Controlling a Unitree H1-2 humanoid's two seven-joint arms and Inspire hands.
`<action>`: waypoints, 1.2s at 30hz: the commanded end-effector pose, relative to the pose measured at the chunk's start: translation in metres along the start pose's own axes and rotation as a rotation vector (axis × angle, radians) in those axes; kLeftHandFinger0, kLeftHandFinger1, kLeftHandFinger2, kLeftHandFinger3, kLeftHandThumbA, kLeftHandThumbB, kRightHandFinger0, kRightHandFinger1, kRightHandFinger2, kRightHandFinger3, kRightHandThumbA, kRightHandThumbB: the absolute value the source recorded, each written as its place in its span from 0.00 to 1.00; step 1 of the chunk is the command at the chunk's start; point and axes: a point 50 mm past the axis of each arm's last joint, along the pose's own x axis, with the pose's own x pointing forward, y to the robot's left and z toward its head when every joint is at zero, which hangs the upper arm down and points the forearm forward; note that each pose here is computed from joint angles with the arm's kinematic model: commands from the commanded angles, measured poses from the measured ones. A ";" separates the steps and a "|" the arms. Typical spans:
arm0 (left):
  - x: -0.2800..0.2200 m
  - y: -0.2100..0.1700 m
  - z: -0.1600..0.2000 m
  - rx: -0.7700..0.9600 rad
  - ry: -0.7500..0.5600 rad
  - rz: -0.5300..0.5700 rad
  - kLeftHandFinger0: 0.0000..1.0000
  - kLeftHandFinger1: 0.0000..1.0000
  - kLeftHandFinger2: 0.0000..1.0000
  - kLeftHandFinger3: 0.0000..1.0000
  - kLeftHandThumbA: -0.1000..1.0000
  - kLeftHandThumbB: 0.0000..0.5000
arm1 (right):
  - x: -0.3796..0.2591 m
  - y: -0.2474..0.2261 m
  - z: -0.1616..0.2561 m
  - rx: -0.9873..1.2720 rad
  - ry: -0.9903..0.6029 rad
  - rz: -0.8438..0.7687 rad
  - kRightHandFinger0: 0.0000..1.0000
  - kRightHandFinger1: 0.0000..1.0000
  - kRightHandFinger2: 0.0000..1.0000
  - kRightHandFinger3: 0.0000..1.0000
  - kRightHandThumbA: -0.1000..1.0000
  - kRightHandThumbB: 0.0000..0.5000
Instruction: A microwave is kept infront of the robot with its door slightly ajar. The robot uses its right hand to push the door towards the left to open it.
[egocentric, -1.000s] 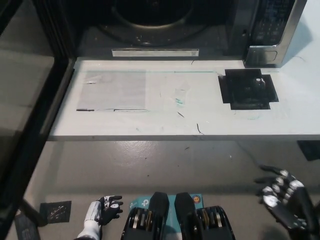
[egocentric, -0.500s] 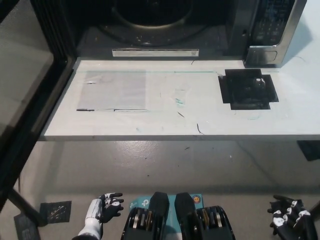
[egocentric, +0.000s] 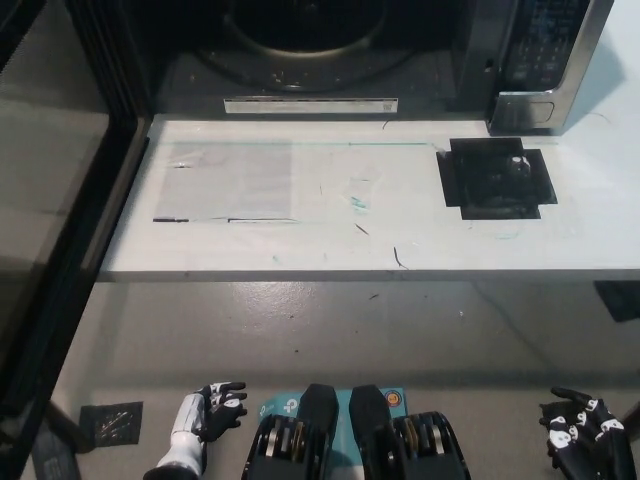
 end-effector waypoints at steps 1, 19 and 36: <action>0.006 -0.005 0.019 -0.001 -0.053 0.000 0.61 0.53 0.58 0.54 0.17 0.12 | 0.005 0.001 0.010 0.008 -0.086 -0.009 0.07 0.16 0.36 0.59 0.34 0.41; 0.007 -0.006 0.019 -0.016 -0.049 0.006 0.68 0.56 0.59 0.53 0.18 0.13 | 0.007 0.000 0.014 -0.005 -0.092 -0.011 0.07 0.15 0.34 0.56 0.30 0.38; 0.009 -0.007 0.025 -0.013 -0.062 0.001 0.70 0.61 0.63 0.57 0.16 0.06 | 0.013 0.001 0.018 0.039 -0.083 -0.025 0.05 0.12 0.32 0.55 0.32 0.45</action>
